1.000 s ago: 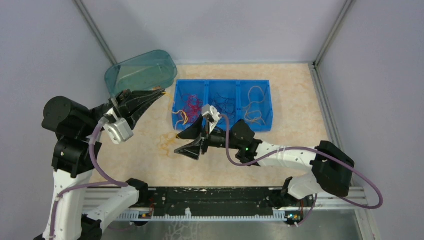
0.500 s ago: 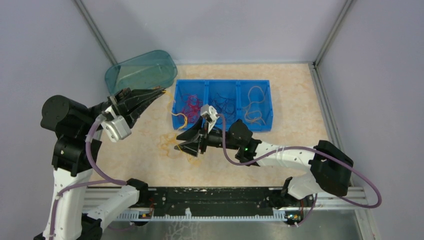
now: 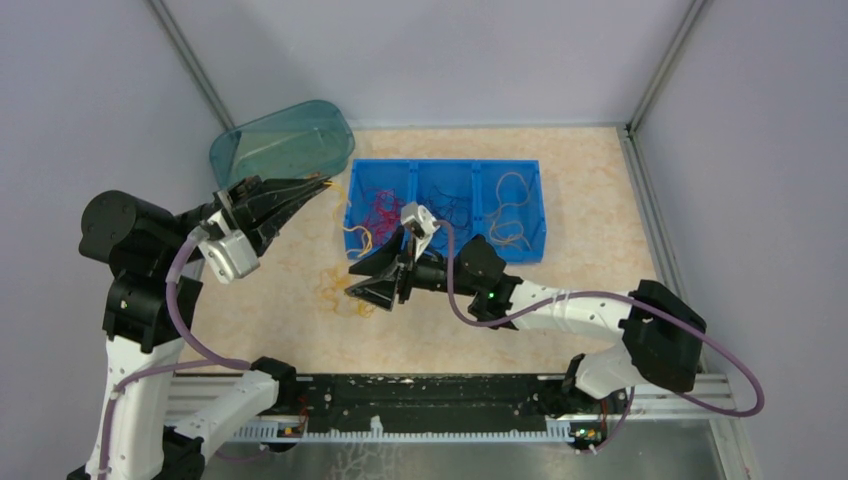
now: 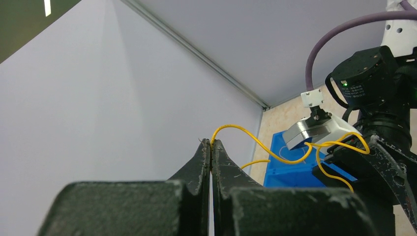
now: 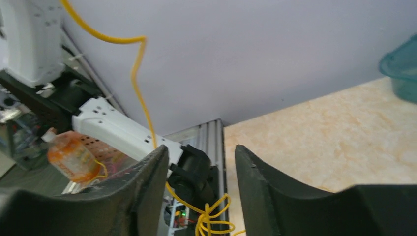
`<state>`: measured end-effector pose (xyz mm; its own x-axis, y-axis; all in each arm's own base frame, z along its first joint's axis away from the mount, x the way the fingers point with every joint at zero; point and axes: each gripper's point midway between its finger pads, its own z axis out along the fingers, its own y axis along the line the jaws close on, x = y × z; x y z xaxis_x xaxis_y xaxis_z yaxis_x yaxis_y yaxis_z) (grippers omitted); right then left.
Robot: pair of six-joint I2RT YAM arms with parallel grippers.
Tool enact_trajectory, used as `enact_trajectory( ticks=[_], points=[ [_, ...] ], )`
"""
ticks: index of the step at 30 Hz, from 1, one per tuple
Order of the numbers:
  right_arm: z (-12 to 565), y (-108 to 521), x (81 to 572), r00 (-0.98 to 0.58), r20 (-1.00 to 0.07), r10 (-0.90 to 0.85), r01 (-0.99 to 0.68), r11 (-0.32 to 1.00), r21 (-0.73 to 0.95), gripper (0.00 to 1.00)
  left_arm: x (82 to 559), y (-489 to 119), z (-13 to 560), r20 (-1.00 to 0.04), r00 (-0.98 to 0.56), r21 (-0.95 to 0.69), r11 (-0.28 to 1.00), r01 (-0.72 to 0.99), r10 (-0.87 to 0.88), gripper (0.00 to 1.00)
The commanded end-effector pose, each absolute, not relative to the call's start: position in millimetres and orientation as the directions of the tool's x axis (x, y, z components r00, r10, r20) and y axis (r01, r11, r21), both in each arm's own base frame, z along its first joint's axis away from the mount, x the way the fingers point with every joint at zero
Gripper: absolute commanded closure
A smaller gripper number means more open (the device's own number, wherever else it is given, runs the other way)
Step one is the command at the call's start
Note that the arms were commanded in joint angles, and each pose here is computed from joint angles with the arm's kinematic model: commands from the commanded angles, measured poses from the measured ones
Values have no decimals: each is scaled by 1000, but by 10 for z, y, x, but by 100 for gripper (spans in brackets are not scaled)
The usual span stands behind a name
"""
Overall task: Untangle the cables
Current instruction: Place the cable in the bin.
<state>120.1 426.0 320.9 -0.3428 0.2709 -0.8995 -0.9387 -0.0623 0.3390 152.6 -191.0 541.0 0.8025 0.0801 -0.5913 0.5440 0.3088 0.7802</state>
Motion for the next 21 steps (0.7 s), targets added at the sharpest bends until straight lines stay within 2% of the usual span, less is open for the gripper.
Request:
enact_trajectory(
  ticks=[1,4,7,15,21],
  points=[
    [3411,4154,1425,-280,-900,333,-941,88,325,41,1427,-1915,5481,-568,821,794,299,530,53,99],
    [3405,3982,1541,-232,-903,361,-933,178,311,36,1429,-1918,5471,-570,820,793,297,533,53,99],
    [3502,3820,1491,-183,-894,409,-946,175,274,32,1428,-1919,5451,-570,820,793,295,533,54,99],
    [3716,3777,1254,-176,-887,427,-973,59,221,33,1422,-1923,5436,-574,818,792,290,537,51,98],
    [3757,4030,1096,-261,-881,394,-965,-99,242,43,1423,-1924,5410,-579,814,789,289,543,51,97]
  ],
)
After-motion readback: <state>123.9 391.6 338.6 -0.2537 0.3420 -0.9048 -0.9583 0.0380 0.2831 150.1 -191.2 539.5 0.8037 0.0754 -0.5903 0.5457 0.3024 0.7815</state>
